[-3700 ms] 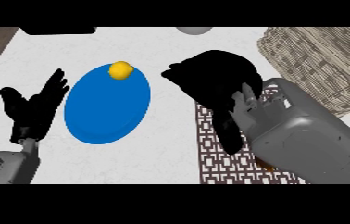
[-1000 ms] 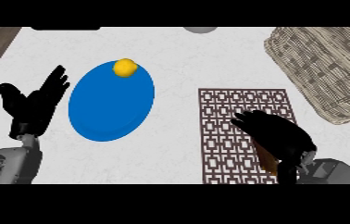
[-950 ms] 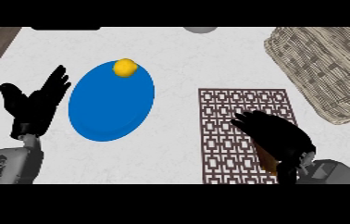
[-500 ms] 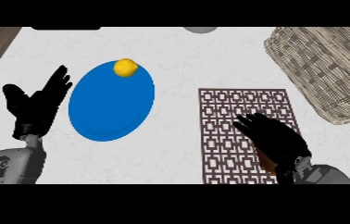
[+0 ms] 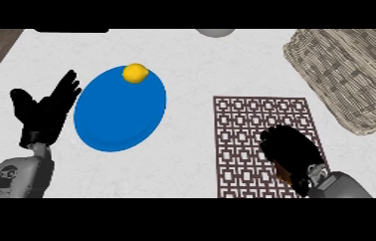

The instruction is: Pick the sweet potato from the placemat and place it in the basket

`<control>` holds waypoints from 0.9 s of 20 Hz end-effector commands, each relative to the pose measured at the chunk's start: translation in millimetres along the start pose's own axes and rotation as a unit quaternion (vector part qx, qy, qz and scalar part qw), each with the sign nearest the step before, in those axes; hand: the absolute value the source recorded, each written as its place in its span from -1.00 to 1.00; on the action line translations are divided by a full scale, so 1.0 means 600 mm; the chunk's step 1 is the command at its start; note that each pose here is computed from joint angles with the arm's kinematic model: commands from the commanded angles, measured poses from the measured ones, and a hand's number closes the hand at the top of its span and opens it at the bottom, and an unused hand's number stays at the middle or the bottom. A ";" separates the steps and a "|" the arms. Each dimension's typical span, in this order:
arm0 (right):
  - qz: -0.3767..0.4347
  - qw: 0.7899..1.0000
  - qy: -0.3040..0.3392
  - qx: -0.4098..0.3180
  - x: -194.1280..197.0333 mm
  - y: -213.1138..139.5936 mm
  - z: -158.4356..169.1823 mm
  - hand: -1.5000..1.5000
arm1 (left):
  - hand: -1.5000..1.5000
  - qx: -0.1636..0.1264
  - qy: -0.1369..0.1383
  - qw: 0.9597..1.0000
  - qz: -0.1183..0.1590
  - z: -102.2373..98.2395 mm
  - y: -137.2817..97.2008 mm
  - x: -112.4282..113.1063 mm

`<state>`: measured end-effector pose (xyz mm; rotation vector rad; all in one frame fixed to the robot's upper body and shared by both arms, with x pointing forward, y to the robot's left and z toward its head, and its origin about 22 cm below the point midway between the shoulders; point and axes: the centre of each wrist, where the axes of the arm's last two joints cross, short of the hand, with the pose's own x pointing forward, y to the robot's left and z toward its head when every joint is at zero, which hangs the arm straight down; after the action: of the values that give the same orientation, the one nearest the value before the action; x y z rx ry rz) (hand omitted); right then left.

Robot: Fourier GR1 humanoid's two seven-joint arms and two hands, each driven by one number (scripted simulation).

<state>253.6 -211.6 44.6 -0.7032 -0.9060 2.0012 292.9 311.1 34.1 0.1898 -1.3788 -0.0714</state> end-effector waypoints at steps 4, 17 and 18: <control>0.005 0.999 -0.023 0.032 -0.004 0.046 0.006 1.00 | 0.00 -0.006 -0.004 1.000 -0.006 0.011 -0.009 -0.023; -0.477 0.762 0.355 -0.255 -0.051 -0.156 -0.072 1.00 | 0.00 -0.037 -0.031 0.999 -0.003 -0.012 -0.024 0.025; -0.493 0.737 0.359 -0.290 -0.052 -0.180 -0.070 1.00 | 0.00 -0.042 -0.028 0.999 0.000 -0.014 -0.024 0.024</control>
<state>331.3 -187.3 83.6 -0.9553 -1.0036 0.7100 299.4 302.8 40.8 0.1464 -1.4214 -0.1136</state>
